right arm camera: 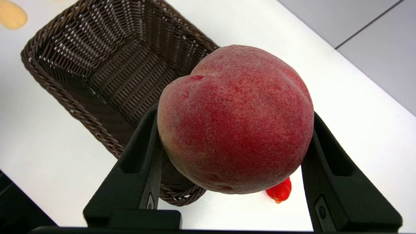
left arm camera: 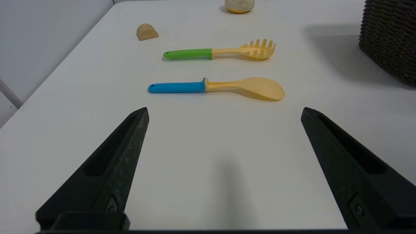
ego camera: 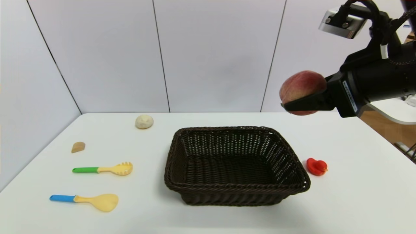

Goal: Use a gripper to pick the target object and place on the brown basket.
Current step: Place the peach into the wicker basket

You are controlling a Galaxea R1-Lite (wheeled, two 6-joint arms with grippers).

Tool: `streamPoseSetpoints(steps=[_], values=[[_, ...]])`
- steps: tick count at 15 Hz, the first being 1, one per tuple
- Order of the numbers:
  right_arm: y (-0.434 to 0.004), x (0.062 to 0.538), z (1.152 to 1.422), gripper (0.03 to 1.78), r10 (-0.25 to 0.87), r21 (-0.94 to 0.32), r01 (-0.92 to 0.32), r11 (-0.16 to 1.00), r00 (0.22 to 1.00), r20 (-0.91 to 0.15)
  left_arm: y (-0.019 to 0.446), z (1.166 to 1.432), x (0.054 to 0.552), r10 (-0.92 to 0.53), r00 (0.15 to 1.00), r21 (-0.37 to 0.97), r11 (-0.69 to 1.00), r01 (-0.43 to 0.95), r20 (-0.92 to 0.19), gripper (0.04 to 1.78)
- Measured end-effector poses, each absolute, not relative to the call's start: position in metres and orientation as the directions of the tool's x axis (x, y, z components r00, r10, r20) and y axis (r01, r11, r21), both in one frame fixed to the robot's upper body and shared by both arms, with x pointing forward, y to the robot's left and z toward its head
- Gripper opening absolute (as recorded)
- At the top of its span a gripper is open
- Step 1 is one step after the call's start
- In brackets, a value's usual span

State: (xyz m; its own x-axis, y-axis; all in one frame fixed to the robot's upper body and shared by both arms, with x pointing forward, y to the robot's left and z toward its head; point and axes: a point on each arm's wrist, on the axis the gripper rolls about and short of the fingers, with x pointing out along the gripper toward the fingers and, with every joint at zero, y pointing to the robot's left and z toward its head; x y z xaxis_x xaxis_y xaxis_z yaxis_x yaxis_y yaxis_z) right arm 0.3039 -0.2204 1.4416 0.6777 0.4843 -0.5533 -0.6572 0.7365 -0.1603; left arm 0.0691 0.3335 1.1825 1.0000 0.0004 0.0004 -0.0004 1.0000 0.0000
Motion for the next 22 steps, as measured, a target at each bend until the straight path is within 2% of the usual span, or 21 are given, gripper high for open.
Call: streamPoseSetpoints(steps=[4,10,22], values=[[-0.214,0.311,1.433,1.16,0.525,-0.143,-0.712,0.687,0.623,-0.580,0.333,1.182,0.069,0.001,1.000,0.000,1.000,-0.001,0.001,1.69],[-0.197,0.333,1.410,1.16,0.512,-0.147,-0.750,0.645,0.567,-0.646,0.333,1.182,0.069,0.001,1.000,0.000,1.000,-0.001,0.001,1.69],[-0.128,0.350,1.355,1.16,0.517,-0.088,-0.857,0.507,0.385,-0.765,0.333,1.182,0.069,0.000,1.000,0.000,1.000,0.000,0.000,1.69]])
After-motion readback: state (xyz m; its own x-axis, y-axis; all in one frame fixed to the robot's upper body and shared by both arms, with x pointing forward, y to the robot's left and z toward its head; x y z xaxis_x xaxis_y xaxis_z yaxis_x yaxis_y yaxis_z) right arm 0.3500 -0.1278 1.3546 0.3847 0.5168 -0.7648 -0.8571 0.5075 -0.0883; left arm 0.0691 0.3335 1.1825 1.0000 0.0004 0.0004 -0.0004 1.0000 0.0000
